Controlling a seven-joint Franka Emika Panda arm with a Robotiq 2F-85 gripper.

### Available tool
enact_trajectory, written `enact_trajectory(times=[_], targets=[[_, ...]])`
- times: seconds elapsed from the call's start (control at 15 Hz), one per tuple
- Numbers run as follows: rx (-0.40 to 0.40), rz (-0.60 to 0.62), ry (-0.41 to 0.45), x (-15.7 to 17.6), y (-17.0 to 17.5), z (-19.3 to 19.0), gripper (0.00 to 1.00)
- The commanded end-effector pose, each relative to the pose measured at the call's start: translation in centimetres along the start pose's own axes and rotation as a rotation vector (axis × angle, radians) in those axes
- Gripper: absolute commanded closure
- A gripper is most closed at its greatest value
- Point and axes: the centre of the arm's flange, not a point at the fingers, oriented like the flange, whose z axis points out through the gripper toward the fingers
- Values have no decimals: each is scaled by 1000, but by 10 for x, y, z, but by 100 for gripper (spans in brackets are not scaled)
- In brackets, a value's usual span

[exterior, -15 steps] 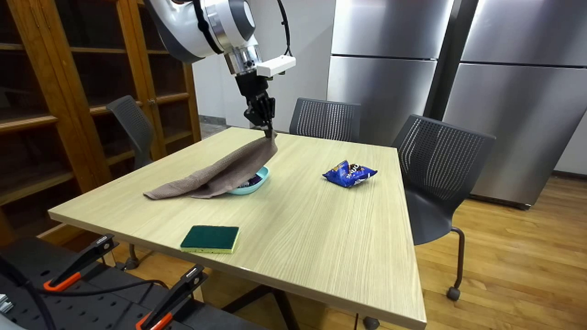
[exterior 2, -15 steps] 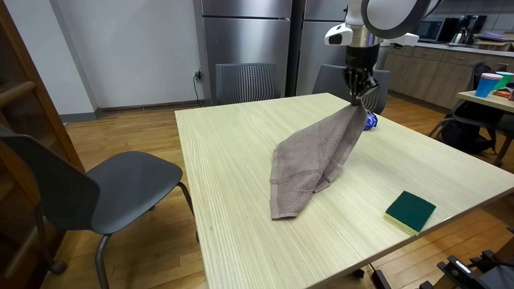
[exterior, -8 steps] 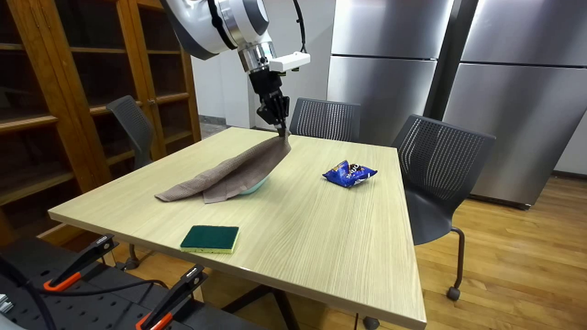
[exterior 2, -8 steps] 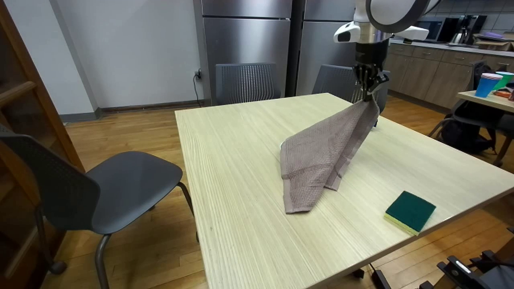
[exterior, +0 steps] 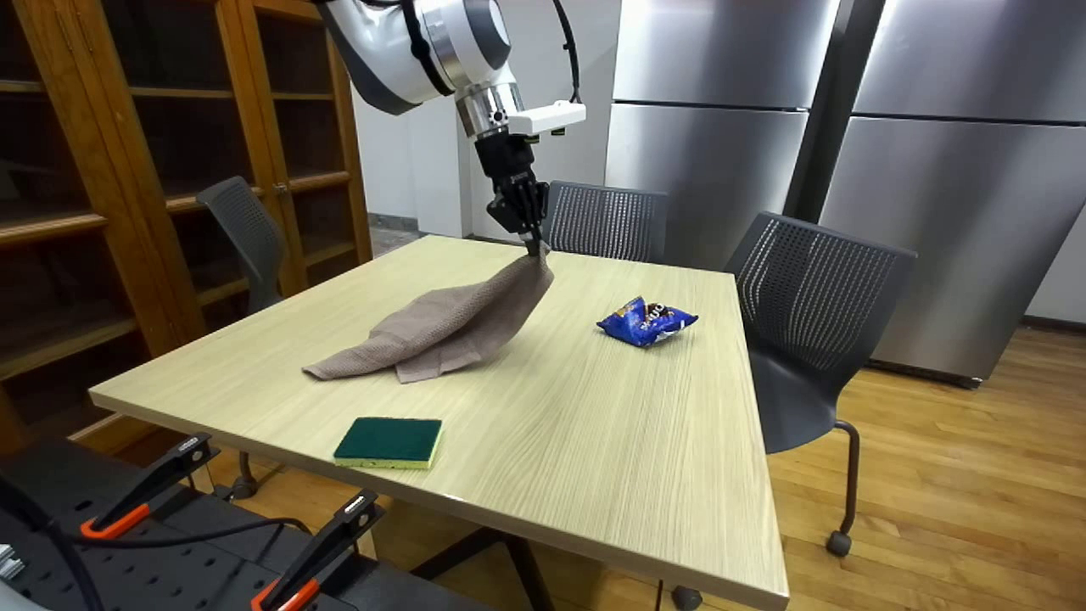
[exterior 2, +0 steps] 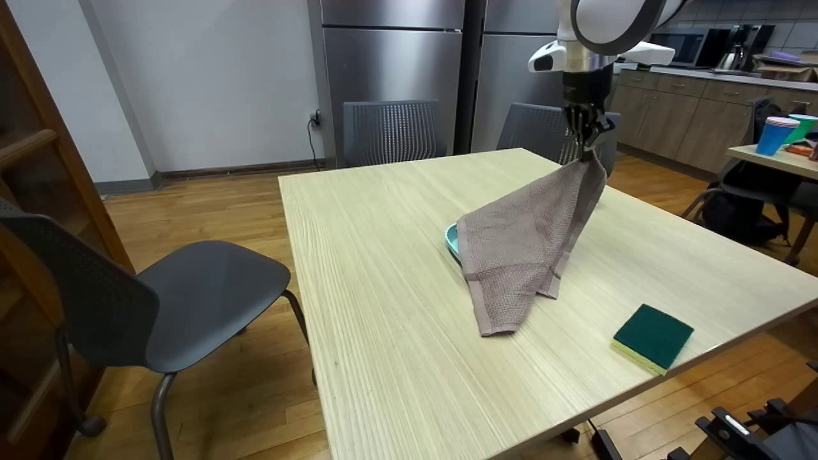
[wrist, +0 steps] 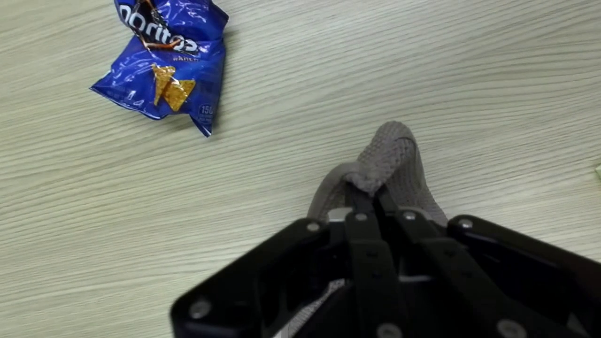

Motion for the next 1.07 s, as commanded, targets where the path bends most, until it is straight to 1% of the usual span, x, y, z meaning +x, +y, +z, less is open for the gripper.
enact_trajectory(times=[0.0,0.2,0.4,0.53,0.6,1.0], targets=[[22,17,-30,14,19,5,64],[30,15,-42,23,22,10,42],[29,7,-49,25,20,10,18],[12,2,-43,28,16,5,3],[-3,-2,-32,29,13,1,0],[-116,-27,45,54,-13,-29,0]])
